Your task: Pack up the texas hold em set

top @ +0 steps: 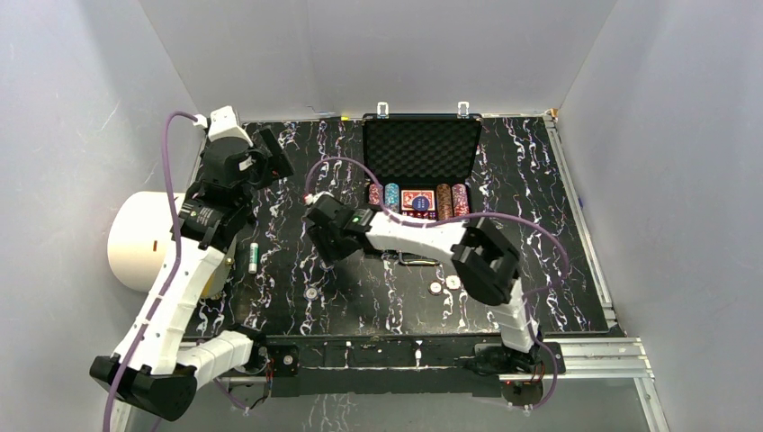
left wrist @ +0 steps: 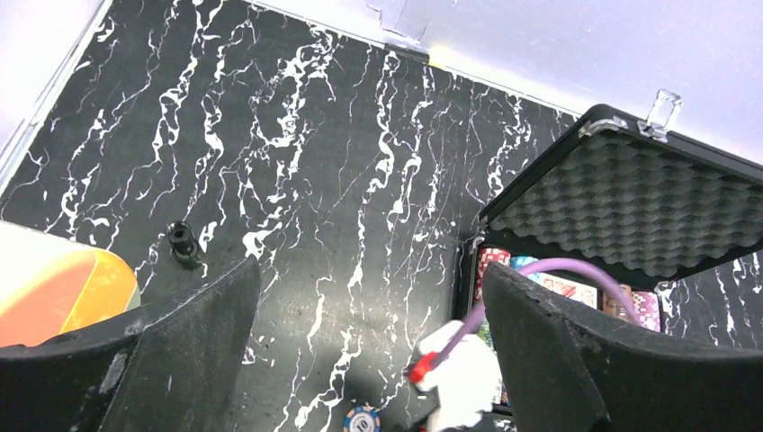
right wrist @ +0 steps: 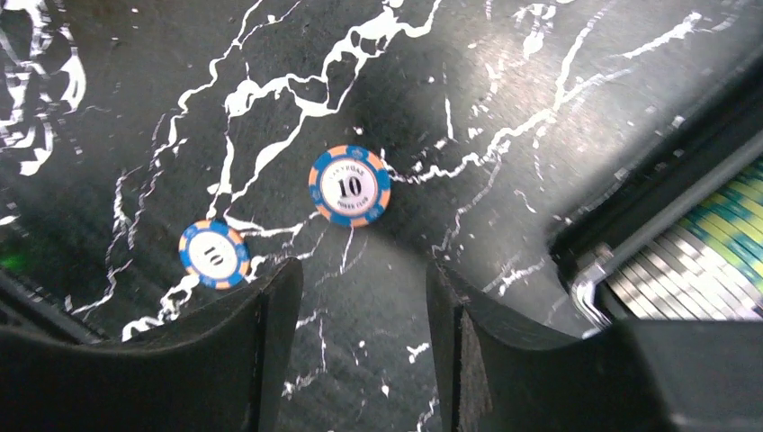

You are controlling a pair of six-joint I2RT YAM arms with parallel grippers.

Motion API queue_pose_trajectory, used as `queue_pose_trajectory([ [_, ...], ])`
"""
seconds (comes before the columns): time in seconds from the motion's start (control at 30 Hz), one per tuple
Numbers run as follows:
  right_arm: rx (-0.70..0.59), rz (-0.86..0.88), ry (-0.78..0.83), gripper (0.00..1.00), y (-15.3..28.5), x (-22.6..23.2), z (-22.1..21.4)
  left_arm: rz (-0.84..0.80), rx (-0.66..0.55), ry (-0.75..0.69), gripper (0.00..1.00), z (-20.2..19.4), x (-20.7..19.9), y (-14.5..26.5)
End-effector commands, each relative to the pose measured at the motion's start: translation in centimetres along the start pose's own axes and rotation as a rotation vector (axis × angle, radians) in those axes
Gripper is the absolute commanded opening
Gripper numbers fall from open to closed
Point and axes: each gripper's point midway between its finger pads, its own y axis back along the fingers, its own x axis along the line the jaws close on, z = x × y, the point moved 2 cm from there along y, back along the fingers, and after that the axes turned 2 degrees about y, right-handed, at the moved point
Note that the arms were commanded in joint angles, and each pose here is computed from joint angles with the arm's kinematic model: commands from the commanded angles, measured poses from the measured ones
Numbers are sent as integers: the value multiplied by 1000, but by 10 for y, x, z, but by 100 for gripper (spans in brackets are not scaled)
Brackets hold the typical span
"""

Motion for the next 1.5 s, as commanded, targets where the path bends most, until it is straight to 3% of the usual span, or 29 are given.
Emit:
queue_pose_trajectory([
  [0.0, 27, -91, 54, 63, -10, 4, 6, 22, -2, -29, 93, 8, 5, 7],
  [0.23, 55, -92, 133, 77, -30, 17, 6, 21, 16, -36, 95, 4, 5, 7],
  [0.4, 70, -101, 147, 77, -43, 18, 6, 23, 24, -40, 96, 1, 6, 6],
  [0.67, 135, -121, 161, 70, -60, 13, -9, 36, 27, -51, 96, -1, 9, 5],
  [1.0, 191, -54, 152, 48, -65, 16, -24, 29, 33, -42, 96, -3, 8, 3],
  [1.23, 134, -103, 105, 46, -52, 6, -13, 17, 52, -26, 96, -9, 6, 2],
  [1.47, 13, -116, -1, 48, -18, -5, -3, 5, 155, 14, 97, -45, 10, 2],
])
